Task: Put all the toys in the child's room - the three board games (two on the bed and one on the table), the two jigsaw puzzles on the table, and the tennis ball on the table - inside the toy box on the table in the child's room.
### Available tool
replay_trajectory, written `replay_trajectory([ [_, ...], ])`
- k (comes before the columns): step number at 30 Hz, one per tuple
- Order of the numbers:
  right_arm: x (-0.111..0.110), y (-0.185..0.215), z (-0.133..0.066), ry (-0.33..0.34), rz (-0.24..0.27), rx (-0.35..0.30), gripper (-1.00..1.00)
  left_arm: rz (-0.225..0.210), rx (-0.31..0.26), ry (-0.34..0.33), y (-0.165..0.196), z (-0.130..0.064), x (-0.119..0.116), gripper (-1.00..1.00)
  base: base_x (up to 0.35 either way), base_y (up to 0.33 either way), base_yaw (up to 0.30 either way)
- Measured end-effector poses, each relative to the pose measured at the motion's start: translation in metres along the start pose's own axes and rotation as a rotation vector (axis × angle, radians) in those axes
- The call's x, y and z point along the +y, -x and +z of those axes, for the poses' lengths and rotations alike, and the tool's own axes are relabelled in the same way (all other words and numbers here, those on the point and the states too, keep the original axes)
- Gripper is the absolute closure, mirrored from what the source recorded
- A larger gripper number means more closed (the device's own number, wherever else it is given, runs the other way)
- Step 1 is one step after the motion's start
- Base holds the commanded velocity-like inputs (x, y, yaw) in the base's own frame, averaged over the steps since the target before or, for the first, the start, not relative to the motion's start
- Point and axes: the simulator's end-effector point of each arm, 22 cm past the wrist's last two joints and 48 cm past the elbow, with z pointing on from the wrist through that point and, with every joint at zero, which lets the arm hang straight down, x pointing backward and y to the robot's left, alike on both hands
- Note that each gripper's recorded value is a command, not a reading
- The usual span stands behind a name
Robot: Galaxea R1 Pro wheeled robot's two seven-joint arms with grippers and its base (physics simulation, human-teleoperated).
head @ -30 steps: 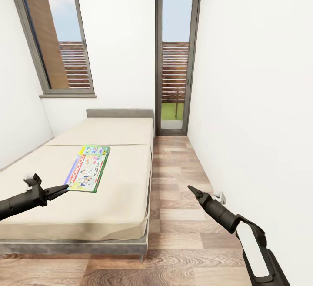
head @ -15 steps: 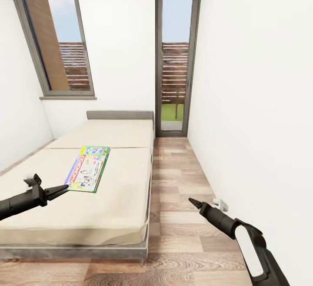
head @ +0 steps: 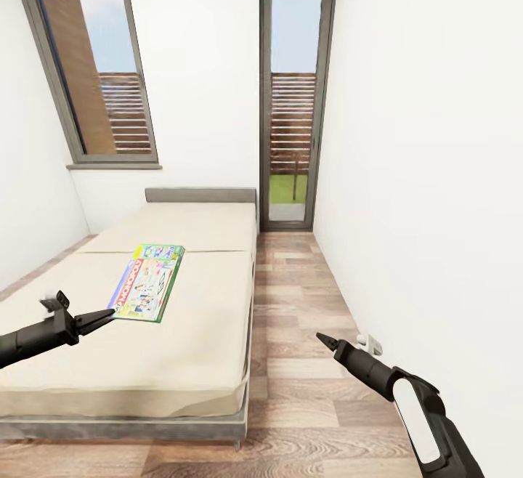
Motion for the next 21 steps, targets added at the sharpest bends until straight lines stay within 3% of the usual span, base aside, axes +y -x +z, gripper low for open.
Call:
replay_trajectory([
  [10,0.014,0.014,-0.005,-0.001,0.001,-0.003,-1.00,0.001,0.000,0.002,0.014,0.001,-0.016,1.00,0.000,0.000,0.000],
  [11,0.005,0.021,-0.004,-0.016,-0.005,-0.049,-1.00,0.001,0.000,0.002,0.015,0.000,-0.017,1.00,0.000,0.000,0.000],
  [14,-0.007,0.023,-0.003,-0.040,-0.001,-0.080,-1.00,0.001,0.001,0.003,0.019,0.000,-0.022,1.00,0.000,0.000,0.000],
  [21,-0.001,0.033,-0.006,-0.045,-0.006,-0.096,-1.00,0.005,0.000,0.005,0.029,-0.001,-0.034,1.00,-0.023,0.000,0.116],
])
